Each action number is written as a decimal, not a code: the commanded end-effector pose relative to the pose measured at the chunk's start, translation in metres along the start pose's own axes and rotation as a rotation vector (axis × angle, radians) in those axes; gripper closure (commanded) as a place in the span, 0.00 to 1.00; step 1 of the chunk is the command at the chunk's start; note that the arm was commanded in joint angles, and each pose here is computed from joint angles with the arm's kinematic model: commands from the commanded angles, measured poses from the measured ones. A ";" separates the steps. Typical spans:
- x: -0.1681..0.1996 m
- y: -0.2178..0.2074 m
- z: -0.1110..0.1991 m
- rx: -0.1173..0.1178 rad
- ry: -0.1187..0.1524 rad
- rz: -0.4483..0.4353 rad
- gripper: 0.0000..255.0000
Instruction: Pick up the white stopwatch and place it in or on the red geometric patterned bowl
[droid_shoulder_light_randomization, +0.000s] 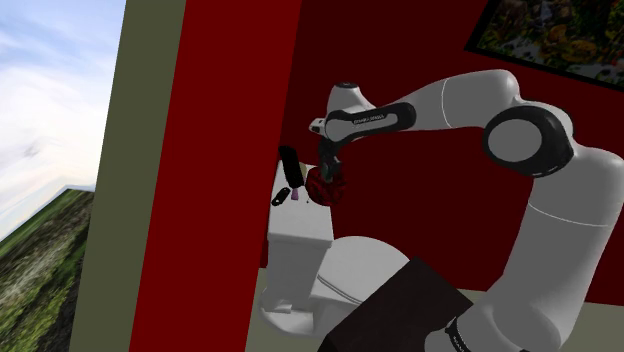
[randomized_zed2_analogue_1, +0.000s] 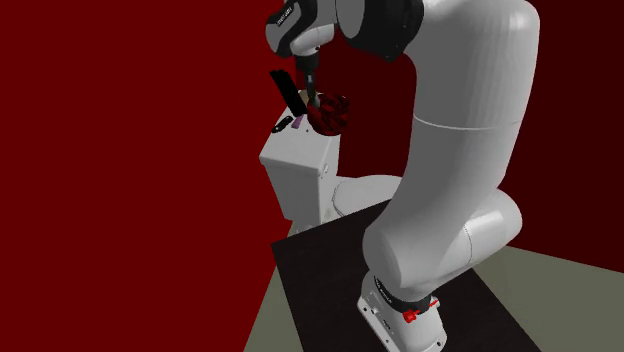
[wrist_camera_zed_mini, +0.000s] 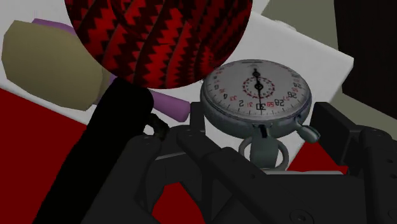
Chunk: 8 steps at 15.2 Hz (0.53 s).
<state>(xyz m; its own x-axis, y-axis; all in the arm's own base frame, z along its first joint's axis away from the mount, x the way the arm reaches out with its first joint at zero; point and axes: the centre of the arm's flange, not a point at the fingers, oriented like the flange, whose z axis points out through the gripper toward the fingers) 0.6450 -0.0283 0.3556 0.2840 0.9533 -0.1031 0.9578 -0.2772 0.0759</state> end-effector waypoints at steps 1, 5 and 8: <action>-0.021 0.022 0.002 0.000 0.000 -0.001 1.00; -0.054 0.063 0.006 0.000 0.000 -0.001 1.00; -0.071 0.083 0.013 0.000 0.000 -0.001 1.00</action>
<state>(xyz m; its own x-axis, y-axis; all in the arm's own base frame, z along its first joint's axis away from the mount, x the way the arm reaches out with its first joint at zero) 0.7017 -0.1133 0.3589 0.2837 0.9534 -0.1031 0.9579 -0.2769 0.0758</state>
